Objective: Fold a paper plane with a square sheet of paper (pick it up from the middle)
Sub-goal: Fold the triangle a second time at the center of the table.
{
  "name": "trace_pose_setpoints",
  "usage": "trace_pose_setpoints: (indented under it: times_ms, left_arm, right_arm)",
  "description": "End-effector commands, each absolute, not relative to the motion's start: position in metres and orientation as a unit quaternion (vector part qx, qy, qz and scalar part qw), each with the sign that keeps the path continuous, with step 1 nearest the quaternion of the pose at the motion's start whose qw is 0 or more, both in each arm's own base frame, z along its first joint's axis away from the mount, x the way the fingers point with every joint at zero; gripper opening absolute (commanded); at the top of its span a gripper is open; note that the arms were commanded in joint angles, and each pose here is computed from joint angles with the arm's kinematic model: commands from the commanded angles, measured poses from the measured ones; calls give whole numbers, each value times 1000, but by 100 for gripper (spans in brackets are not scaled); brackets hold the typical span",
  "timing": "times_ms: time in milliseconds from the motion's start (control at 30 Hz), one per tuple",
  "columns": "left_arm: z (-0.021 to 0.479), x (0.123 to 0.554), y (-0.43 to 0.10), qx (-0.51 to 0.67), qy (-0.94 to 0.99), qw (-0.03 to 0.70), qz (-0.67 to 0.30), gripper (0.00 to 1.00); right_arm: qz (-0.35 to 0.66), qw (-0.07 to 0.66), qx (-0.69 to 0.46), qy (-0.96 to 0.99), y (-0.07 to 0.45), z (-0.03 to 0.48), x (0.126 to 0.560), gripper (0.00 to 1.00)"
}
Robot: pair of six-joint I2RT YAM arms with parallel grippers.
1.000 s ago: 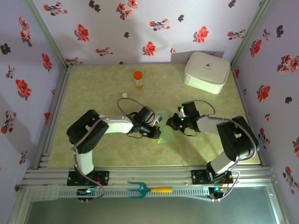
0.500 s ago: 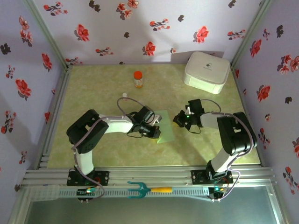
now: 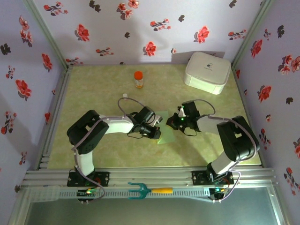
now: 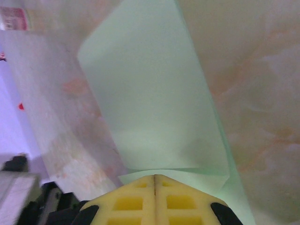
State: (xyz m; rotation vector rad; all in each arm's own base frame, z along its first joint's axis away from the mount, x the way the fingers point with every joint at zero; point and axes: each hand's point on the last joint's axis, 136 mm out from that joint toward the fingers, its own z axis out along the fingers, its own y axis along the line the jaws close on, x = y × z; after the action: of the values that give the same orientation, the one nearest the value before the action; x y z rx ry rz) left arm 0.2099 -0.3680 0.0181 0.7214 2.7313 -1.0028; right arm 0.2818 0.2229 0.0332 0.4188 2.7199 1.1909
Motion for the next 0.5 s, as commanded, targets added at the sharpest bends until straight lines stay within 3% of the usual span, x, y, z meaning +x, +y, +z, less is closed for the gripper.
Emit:
trace_pose_setpoints:
  times_ms: [0,167,467]
  left_arm:
    - [-2,199,-346,233,928,36,-290,0]
    - [33,213,-359,208,920,66,-326,0]
    - [80,232,-388,161,905,90,-383,0]
  right_arm:
    - [376,49,156,912,217,10,274,0]
    - [330,30,199,922,200,-17,257,0]
    - [332,62,253,906,193,-9,257,0]
